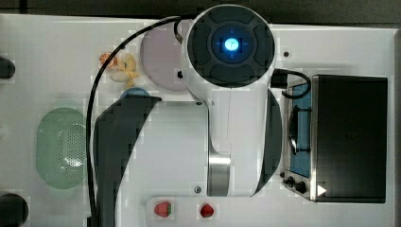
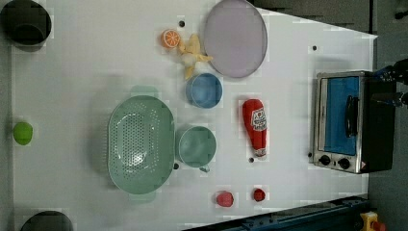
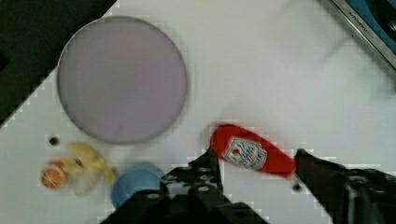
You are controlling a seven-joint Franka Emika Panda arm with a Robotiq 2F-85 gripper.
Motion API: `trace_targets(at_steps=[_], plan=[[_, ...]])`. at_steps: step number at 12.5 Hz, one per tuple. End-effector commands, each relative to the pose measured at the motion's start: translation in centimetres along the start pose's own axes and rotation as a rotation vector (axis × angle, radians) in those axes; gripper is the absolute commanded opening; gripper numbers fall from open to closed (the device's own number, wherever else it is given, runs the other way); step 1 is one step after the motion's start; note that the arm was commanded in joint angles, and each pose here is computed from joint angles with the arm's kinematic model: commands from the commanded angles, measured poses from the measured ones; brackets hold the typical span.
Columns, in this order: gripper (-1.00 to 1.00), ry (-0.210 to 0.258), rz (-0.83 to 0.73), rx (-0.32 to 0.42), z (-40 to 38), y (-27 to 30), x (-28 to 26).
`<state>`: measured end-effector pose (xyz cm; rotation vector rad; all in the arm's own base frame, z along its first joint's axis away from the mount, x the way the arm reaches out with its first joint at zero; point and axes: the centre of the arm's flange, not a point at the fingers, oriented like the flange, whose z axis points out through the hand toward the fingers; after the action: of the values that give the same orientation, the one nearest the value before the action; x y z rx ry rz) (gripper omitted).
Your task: Pick Ketchup from the table and place it in strainer.
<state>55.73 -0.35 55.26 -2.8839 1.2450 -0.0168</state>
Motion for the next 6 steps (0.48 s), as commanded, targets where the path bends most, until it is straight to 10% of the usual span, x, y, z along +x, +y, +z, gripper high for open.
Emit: trace_targets(at_steps=[1, 3, 6], plan=[[0.59, -0.026, -0.024, -0.017, -5.2, 8.3, -3.0], [0.99, -0.034, -0.036, -0.024, -4.7, 8.1, -2.9], [1.0, -0.081, -0.087, -0.062, -1.7, 7.5, -2.9]])
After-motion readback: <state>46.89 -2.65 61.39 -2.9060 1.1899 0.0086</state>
